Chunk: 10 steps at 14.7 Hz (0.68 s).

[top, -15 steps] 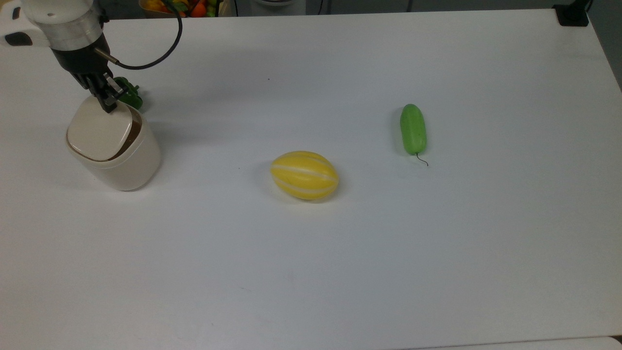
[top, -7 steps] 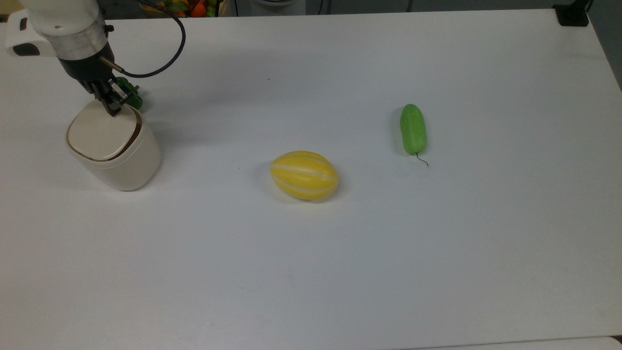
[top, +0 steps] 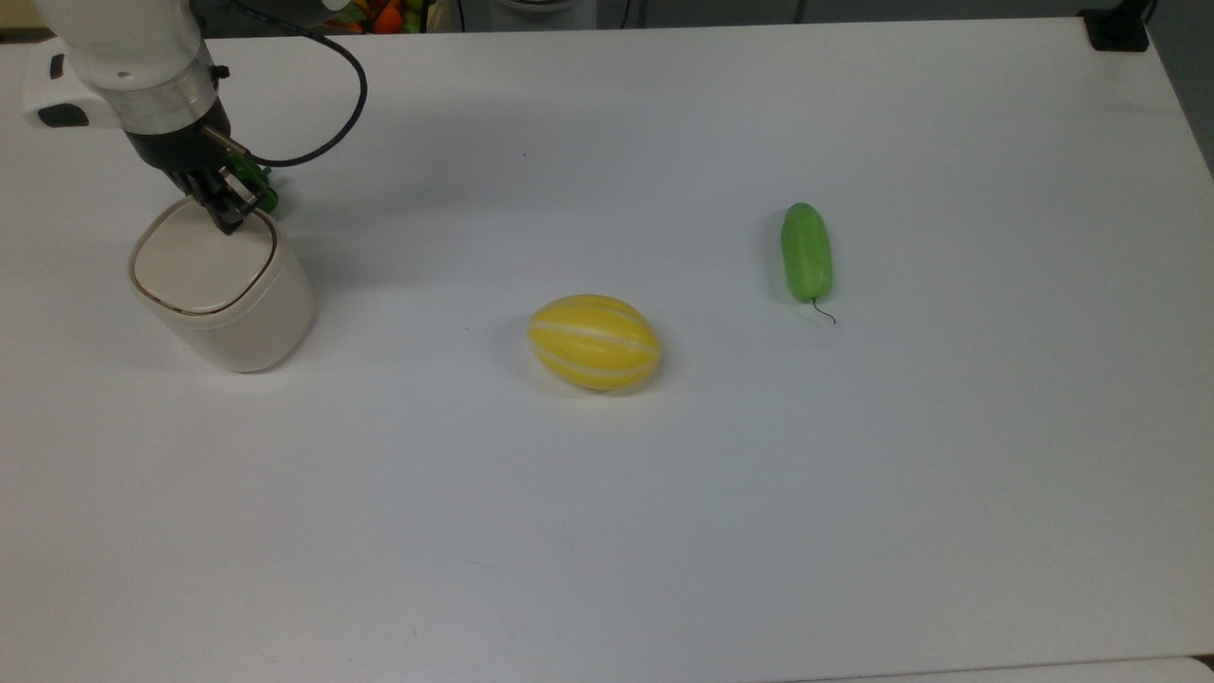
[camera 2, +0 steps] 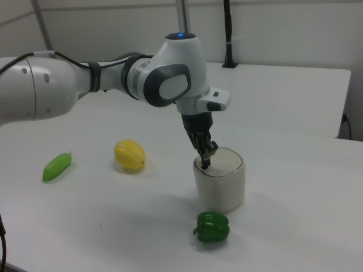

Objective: Close garbage bin

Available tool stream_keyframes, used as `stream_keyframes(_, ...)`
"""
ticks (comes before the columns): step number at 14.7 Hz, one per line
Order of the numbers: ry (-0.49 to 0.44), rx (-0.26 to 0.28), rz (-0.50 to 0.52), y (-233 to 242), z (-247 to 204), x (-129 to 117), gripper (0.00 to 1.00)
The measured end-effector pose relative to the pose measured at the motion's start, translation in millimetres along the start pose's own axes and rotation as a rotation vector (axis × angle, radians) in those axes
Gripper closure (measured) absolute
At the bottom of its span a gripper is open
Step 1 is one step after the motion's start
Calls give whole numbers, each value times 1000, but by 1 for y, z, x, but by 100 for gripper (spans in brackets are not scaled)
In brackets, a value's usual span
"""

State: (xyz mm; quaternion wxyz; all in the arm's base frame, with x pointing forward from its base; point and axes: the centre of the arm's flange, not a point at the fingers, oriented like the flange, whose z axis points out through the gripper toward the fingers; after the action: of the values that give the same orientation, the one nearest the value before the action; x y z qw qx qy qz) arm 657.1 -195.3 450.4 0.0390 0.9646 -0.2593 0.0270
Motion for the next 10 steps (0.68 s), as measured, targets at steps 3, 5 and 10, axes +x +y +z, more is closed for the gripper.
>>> stream_keyframes(3, -2, -1, 0, 0, 1, 0, 100)
stream_keyframes(5, -5, -2, -1, 0, 4, 0, 100)
stream_keyframes(10, -7, -3, -3, -1, 5, 0, 100)
